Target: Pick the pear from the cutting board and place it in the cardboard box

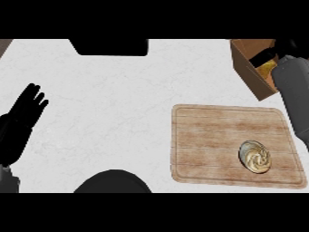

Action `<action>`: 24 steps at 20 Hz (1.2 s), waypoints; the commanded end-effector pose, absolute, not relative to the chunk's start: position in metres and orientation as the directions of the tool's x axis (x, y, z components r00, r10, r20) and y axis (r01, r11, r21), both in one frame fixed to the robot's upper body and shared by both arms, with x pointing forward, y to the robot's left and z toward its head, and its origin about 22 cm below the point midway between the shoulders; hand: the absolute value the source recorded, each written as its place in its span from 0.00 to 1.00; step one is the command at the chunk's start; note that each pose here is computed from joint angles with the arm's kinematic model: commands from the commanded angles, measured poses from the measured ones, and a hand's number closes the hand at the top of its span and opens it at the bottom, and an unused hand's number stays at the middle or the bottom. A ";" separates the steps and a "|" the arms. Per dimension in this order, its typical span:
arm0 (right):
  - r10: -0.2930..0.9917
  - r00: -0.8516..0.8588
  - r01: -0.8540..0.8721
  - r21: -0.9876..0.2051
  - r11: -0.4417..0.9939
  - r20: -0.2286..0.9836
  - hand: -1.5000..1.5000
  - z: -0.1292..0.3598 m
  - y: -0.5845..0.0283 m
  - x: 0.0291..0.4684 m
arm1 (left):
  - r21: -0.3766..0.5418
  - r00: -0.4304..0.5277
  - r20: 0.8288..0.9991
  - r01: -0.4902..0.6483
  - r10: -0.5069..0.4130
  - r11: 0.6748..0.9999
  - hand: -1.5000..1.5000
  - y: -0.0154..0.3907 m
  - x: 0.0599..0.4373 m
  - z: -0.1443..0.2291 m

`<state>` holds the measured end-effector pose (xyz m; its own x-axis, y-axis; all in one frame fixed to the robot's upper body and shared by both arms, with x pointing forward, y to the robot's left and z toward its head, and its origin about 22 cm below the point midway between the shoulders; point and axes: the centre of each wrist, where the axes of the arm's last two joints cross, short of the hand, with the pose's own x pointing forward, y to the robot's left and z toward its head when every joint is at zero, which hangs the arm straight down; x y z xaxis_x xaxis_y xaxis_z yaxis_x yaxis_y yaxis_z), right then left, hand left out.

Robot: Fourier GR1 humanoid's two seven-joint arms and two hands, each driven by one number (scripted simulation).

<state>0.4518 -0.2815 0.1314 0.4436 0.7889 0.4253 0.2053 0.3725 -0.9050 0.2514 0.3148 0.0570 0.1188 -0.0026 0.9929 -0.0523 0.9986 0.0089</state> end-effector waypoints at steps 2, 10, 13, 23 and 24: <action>0.682 0.322 0.470 -0.736 0.487 0.657 0.00 0.157 -0.282 0.453 | -0.020 0.116 0.993 -0.049 0.026 0.999 0.50 0.309 0.250 0.056; 0.471 0.165 0.668 -0.449 0.594 0.867 0.00 0.159 -0.319 0.428 | 0.018 0.140 0.990 -0.080 -0.007 0.997 0.50 0.327 0.246 0.054; 0.453 0.182 0.679 -0.445 0.584 0.873 0.00 0.150 -0.343 0.410 | 0.008 0.133 0.991 -0.075 0.002 0.997 0.50 0.318 0.258 0.057; 0.430 0.116 0.678 -0.388 0.624 0.895 0.00 0.165 -0.414 0.333 | -0.008 0.137 0.990 -0.064 0.016 0.998 0.50 0.318 0.242 0.044; 0.428 0.118 0.673 -0.389 0.629 0.896 0.00 0.156 -0.418 0.323 | 0.001 0.120 0.993 -0.098 0.011 0.995 0.50 0.326 0.247 0.039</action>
